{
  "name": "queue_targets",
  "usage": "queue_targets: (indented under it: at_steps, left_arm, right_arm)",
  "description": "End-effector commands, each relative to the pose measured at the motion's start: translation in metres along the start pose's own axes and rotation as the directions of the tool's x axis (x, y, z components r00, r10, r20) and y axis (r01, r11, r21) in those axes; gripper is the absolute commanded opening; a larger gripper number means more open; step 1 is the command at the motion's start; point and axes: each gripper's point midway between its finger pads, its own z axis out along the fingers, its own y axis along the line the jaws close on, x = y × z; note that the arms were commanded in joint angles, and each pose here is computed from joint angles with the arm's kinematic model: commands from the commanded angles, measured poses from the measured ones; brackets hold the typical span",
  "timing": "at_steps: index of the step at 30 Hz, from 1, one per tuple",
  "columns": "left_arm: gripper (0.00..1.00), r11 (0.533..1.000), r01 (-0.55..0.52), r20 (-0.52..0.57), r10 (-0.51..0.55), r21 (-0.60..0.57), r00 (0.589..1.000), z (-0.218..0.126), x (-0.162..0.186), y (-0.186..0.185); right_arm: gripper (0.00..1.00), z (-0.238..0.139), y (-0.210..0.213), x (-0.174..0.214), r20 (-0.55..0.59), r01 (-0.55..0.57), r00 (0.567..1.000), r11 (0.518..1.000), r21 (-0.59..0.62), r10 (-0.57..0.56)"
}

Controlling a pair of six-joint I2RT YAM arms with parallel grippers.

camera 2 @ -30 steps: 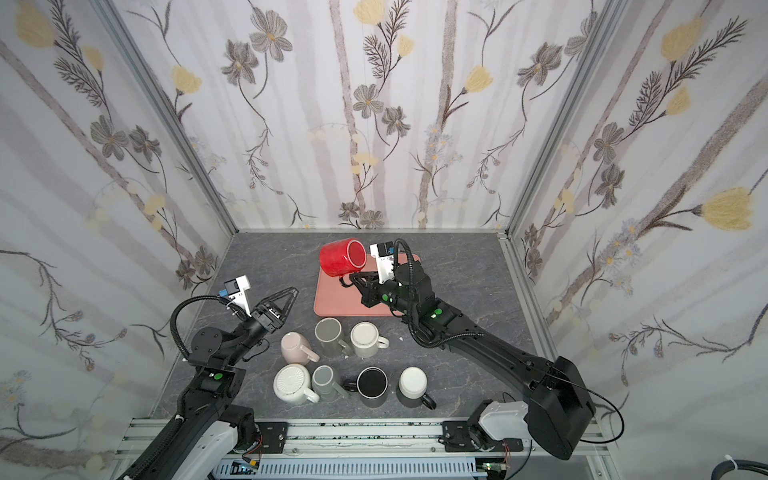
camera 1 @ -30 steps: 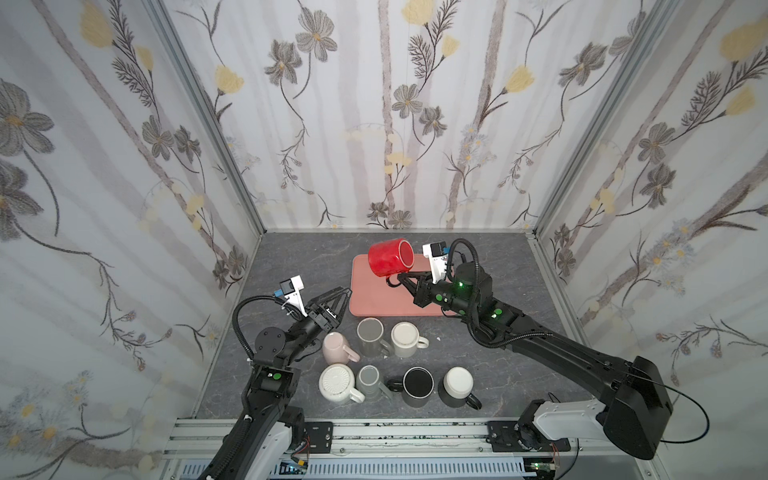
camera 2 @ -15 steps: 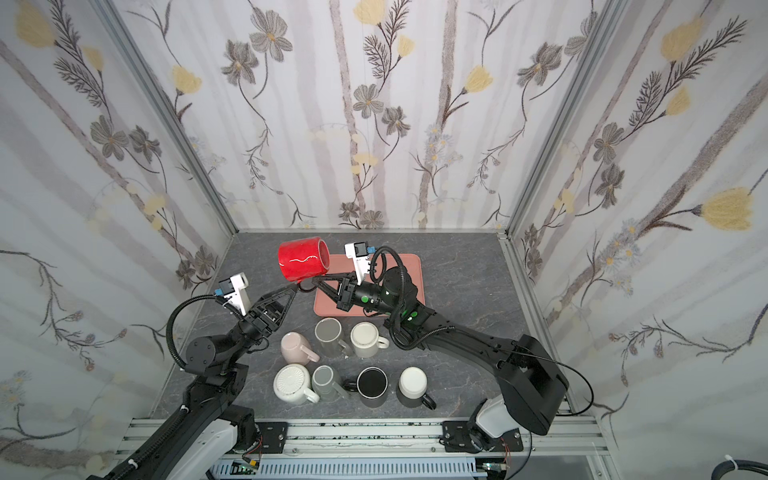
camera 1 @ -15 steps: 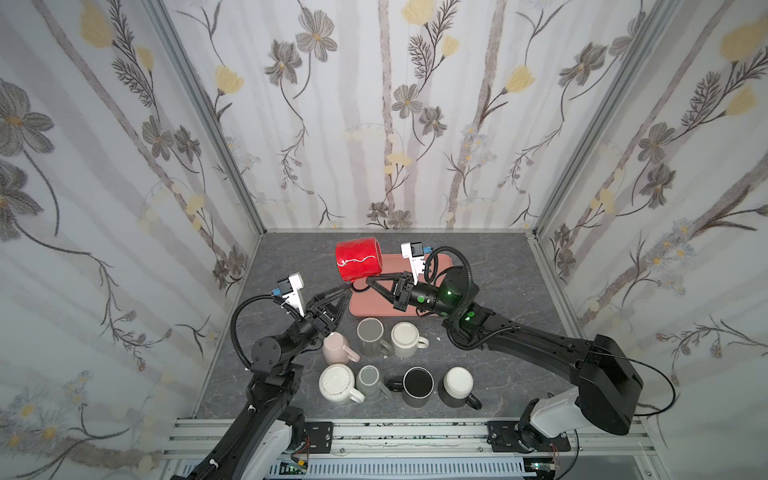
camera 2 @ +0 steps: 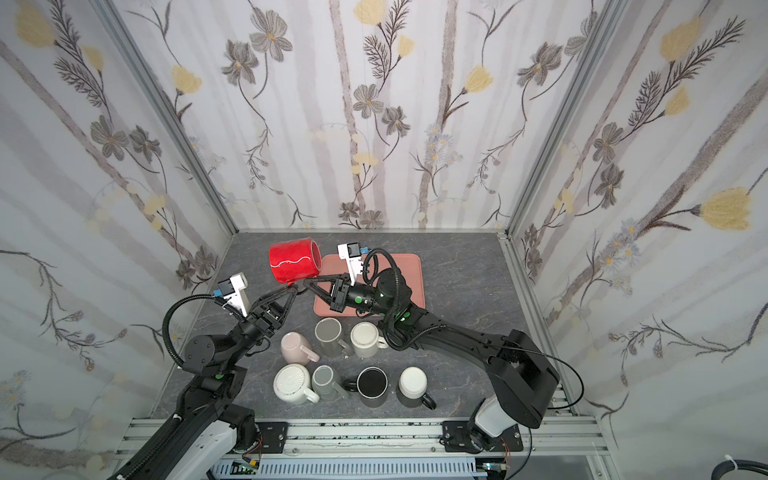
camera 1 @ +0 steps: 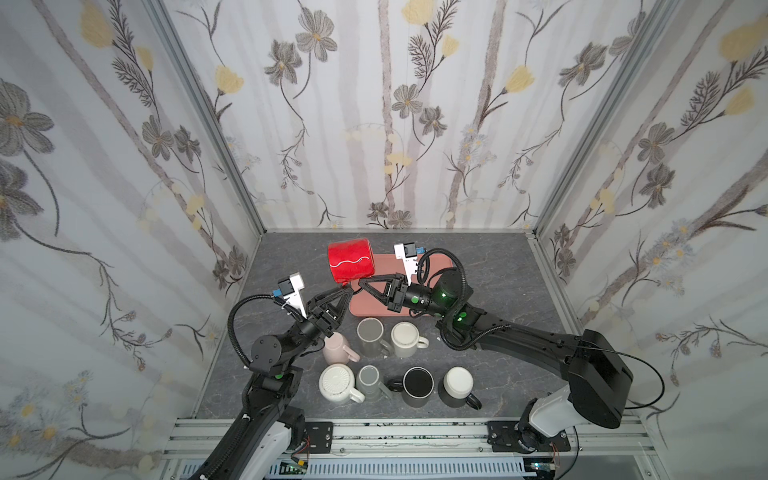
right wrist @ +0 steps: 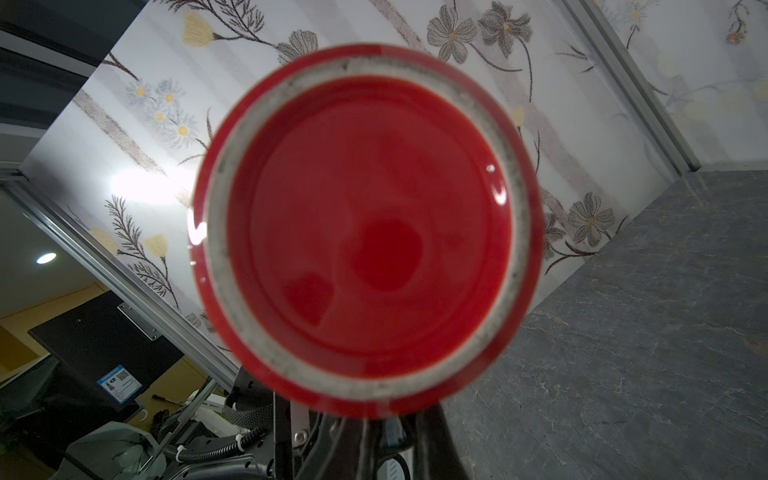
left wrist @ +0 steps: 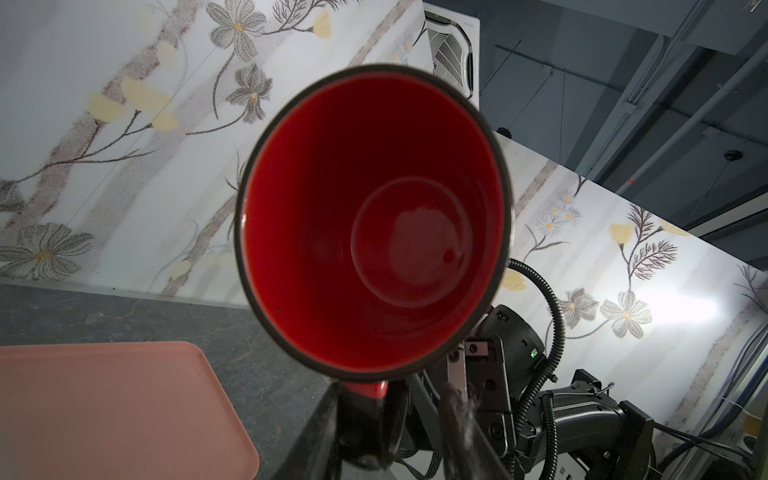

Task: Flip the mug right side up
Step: 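Lift the red mug and rotate it toward the left gripper, then grasp the red mug's handle with the left gripper while the right gripper releases and withdraws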

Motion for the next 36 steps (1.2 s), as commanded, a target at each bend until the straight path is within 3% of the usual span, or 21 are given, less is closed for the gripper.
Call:
queue_targets:
  at_steps: [1, 9, 12, 13, 16, 18, 20, 24, 28, 34, 36]
  left_arm:
    - [0.25, 0.999, -0.040, 0.017, 0.039, 0.034, 0.999, 0.002, -0.007, -0.012]
    - [0.01, 0.999, -0.034, 0.023, 0.033, 0.030, 0.999, 0.006, -0.009, -0.014]
    - [0.00, 0.999, -0.036, 0.018, 0.036, -0.008, 0.999, 0.011, -0.011, -0.010]
    - [0.00, 0.999, -0.040, 0.017, 0.040, -0.033, 0.999, 0.013, -0.012, -0.007]
    - [0.00, 0.992, -0.056, 0.008, 0.057, -0.116, 0.998, 0.019, -0.015, 0.005]
    - [0.00, 0.981, -0.066, -0.007, 0.065, -0.183, 0.998, 0.022, -0.015, 0.016]
    - [0.00, 0.961, -0.079, -0.027, 0.074, -0.265, 0.997, 0.026, -0.016, 0.032]
    - [0.00, 0.889, -0.141, -0.128, 0.094, -0.436, 0.987, 0.035, -0.009, 0.067]
    - [0.00, 0.764, -0.261, -0.252, 0.134, -0.590, 0.959, 0.043, 0.004, 0.113]
    - [0.00, 0.594, -0.410, -0.397, 0.161, -0.692, 0.903, 0.057, 0.015, 0.177]
    - [0.00, 0.566, -0.442, -0.432, 0.162, -0.696, 0.887, 0.062, 0.022, 0.197]
  right_arm:
    - [0.00, 0.000, 0.022, -0.014, 0.049, 0.040, 0.998, 0.996, -0.081, -0.036]
    - [0.00, -0.002, 0.018, -0.008, 0.036, 0.025, 0.999, 0.997, -0.068, -0.022]
    - [0.03, -0.004, 0.015, -0.006, 0.034, 0.025, 0.999, 0.998, -0.051, -0.024]
    - [0.10, -0.006, 0.014, -0.006, 0.035, 0.028, 0.999, 0.999, -0.040, -0.027]
    - [0.48, -0.016, 0.002, -0.008, 0.049, 0.044, 0.998, 0.998, 0.044, -0.046]
    - [0.60, -0.028, -0.007, -0.011, 0.070, 0.058, 0.995, 0.992, 0.116, -0.067]
    - [0.66, -0.047, -0.018, -0.019, 0.107, 0.061, 0.991, 0.978, 0.198, -0.083]
    - [0.67, -0.089, -0.042, -0.030, 0.155, 0.045, 0.983, 0.942, 0.333, -0.102]
    - [0.67, -0.125, -0.063, -0.027, 0.173, 0.021, 0.979, 0.897, 0.441, -0.107]
    - [0.68, -0.157, -0.075, -0.022, 0.179, 0.009, 0.977, 0.852, 0.524, -0.120]
    - [0.68, -0.162, -0.076, -0.020, 0.175, 0.008, 0.977, 0.844, 0.536, -0.120]
